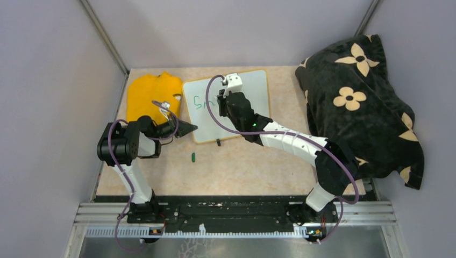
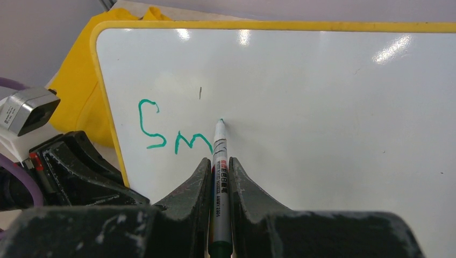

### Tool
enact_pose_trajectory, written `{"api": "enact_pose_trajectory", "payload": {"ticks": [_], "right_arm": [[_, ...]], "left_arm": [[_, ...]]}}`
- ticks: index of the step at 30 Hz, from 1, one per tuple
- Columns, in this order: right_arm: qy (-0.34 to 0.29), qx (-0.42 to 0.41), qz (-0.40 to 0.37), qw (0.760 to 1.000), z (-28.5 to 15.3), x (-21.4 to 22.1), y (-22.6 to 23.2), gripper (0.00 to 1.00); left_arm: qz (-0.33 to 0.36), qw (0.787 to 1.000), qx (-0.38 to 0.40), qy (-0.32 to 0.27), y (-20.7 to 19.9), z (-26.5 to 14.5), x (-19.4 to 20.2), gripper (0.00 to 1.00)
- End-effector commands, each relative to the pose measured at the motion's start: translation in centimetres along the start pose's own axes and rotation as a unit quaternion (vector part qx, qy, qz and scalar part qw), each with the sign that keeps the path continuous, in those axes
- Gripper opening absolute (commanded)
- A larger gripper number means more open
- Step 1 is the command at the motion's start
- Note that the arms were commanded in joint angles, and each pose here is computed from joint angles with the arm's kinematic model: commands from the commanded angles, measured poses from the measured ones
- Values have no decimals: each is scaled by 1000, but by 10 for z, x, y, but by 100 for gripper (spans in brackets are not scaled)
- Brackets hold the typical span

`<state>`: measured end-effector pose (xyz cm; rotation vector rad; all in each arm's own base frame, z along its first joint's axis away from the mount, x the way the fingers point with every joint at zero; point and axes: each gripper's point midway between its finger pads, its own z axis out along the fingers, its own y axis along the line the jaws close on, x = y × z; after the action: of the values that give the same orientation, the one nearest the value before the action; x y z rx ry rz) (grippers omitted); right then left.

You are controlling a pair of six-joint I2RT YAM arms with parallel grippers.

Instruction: Write a sentence on the whiteboard

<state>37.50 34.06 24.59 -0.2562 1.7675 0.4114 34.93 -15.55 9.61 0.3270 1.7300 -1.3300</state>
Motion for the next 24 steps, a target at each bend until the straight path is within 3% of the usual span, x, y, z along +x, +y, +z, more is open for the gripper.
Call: {"api": "enact_pose_trajectory", "payload": {"ticks": [1,24], "right_arm": [[-26,15,12,999,3,-23,-5,0],[-52,-28,33,998,-23,-47,6,0]], "left_arm": [[-7,1000,-16,-3,11,1,2,0],[-7,1000,-17,-3,11,1,2,0]]}}
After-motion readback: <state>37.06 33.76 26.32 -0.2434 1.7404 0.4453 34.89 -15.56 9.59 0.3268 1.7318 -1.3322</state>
